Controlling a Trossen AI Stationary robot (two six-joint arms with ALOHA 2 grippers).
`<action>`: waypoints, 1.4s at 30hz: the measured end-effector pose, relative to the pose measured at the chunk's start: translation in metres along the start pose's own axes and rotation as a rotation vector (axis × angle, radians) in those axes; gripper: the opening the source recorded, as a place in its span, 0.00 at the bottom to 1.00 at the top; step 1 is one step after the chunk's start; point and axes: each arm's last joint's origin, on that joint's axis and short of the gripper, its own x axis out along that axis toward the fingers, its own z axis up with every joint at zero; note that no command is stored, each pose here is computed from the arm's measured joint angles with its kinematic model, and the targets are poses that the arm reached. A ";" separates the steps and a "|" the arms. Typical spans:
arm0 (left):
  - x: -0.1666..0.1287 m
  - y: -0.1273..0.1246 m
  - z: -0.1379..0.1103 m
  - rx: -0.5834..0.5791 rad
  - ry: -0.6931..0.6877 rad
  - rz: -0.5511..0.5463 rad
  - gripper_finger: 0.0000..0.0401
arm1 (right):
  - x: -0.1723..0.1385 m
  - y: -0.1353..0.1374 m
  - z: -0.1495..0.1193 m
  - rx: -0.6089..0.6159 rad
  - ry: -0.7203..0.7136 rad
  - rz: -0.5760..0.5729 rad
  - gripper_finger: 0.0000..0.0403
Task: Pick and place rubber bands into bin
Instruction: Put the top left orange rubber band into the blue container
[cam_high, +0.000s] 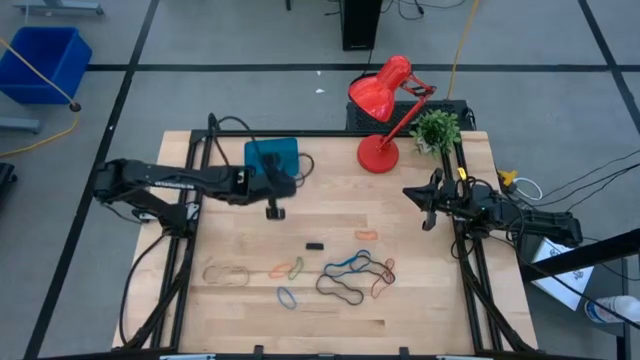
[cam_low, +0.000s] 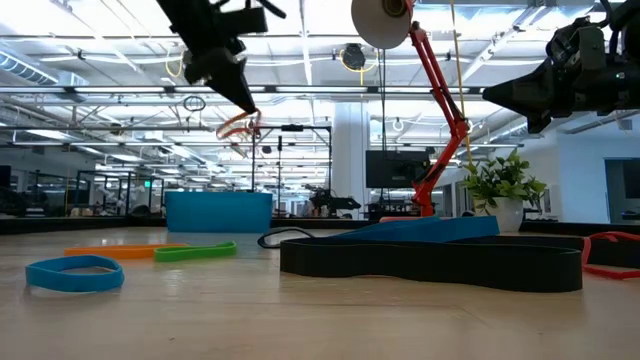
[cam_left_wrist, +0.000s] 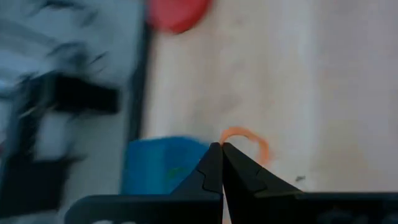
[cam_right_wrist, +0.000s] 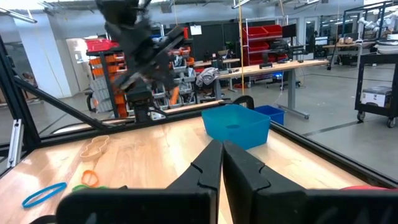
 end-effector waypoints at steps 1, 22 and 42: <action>0.002 0.007 -0.002 -0.027 0.017 0.043 0.01 | 0.000 0.000 0.000 0.000 0.000 0.000 0.02; 0.080 0.099 -0.070 -0.499 0.287 0.038 0.01 | 0.000 0.000 0.000 0.001 -0.003 0.000 0.02; 0.155 0.077 -0.091 -0.428 0.466 -0.042 0.02 | 0.000 0.000 0.000 0.000 -0.003 0.000 0.02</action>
